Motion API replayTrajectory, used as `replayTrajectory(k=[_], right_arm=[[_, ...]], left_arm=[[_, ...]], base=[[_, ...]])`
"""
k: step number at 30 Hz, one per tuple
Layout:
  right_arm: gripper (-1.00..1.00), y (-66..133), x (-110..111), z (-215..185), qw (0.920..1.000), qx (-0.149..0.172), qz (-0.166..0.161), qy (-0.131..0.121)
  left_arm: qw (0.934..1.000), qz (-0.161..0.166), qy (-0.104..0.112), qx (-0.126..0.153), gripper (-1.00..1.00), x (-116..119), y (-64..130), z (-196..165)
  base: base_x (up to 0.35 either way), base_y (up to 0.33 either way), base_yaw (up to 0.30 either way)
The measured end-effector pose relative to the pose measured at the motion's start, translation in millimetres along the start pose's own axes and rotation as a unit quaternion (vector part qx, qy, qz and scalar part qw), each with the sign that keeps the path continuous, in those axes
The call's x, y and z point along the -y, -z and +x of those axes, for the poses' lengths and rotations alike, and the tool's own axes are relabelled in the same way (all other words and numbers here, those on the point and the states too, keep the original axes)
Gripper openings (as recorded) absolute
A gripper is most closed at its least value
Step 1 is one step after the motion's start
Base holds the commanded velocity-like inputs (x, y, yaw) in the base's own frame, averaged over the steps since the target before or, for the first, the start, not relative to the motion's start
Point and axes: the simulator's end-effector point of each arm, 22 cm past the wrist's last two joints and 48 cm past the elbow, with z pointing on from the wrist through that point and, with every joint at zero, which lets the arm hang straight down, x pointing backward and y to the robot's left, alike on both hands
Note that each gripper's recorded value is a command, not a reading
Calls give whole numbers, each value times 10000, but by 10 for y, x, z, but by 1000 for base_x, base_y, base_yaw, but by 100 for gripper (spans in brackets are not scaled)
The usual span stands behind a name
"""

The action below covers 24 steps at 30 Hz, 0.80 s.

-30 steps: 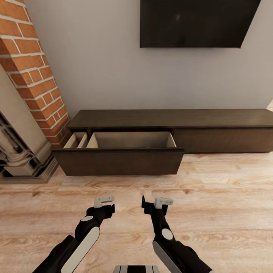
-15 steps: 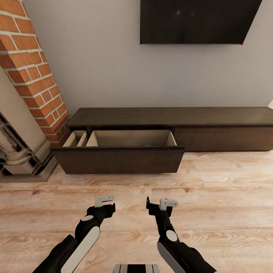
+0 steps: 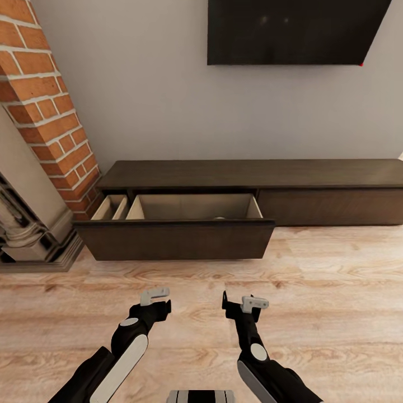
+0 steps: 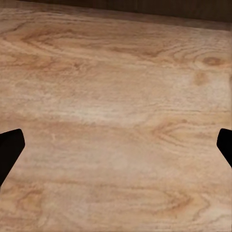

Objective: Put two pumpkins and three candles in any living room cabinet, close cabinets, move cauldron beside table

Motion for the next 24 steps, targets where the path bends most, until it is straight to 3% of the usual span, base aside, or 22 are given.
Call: replayTrajectory(k=[8, 24], right_arm=[[100, -3, 63, 66, 10000, -49, 54, 43], [100, -4, 91, 104, 9999, -87, 78, 62]], left_arm=[[10000, 3, 9, -11, 100, -1, 1, 5], [10000, 16, 14, -20, 100, 12, 3, 10]], base=[[145, 49, 0], [290, 72, 0]])
